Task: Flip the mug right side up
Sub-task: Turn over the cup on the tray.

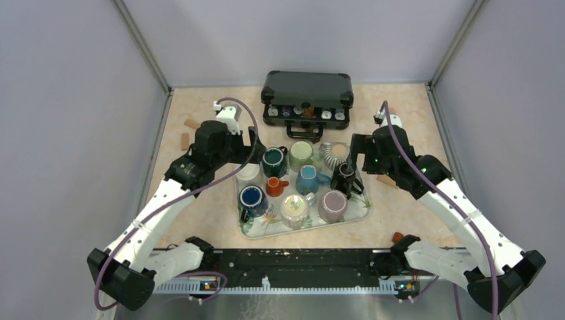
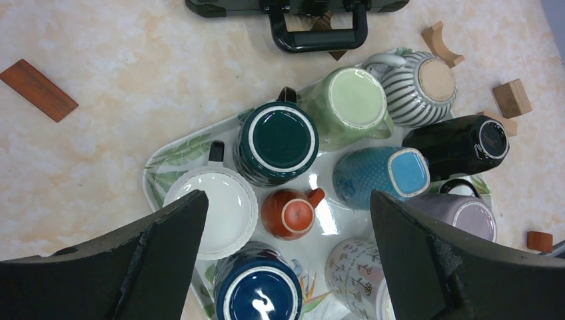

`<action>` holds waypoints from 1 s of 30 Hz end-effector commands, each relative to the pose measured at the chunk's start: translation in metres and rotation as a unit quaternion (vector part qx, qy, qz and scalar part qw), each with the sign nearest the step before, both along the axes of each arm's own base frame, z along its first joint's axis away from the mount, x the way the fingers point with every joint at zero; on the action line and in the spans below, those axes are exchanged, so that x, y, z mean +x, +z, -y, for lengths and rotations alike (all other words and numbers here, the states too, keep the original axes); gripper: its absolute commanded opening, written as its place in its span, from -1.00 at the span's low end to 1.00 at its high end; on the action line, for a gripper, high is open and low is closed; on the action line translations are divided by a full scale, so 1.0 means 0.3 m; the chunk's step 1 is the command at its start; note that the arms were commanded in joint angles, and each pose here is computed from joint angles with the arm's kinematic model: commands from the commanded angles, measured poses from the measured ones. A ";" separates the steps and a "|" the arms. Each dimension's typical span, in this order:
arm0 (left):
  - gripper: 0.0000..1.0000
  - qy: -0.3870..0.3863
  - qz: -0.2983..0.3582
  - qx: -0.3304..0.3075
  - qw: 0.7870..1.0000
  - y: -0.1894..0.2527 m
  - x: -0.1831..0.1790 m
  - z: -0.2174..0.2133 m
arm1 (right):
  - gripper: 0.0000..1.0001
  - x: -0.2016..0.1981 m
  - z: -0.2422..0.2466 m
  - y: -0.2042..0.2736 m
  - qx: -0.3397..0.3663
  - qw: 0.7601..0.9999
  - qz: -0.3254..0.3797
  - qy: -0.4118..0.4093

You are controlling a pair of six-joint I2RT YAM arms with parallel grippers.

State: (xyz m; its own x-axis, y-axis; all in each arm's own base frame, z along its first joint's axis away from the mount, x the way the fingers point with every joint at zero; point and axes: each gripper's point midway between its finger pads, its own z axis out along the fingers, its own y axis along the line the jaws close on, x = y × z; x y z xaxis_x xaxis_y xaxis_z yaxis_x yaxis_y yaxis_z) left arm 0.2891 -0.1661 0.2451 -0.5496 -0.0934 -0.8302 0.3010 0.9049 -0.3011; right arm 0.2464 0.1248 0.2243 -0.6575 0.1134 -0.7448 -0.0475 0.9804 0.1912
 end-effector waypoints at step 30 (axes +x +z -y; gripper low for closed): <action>0.97 -0.078 0.054 -0.029 0.995 0.092 0.033 0.101 | 0.80 0.030 -0.104 -0.276 -0.047 0.991 -0.048 0.120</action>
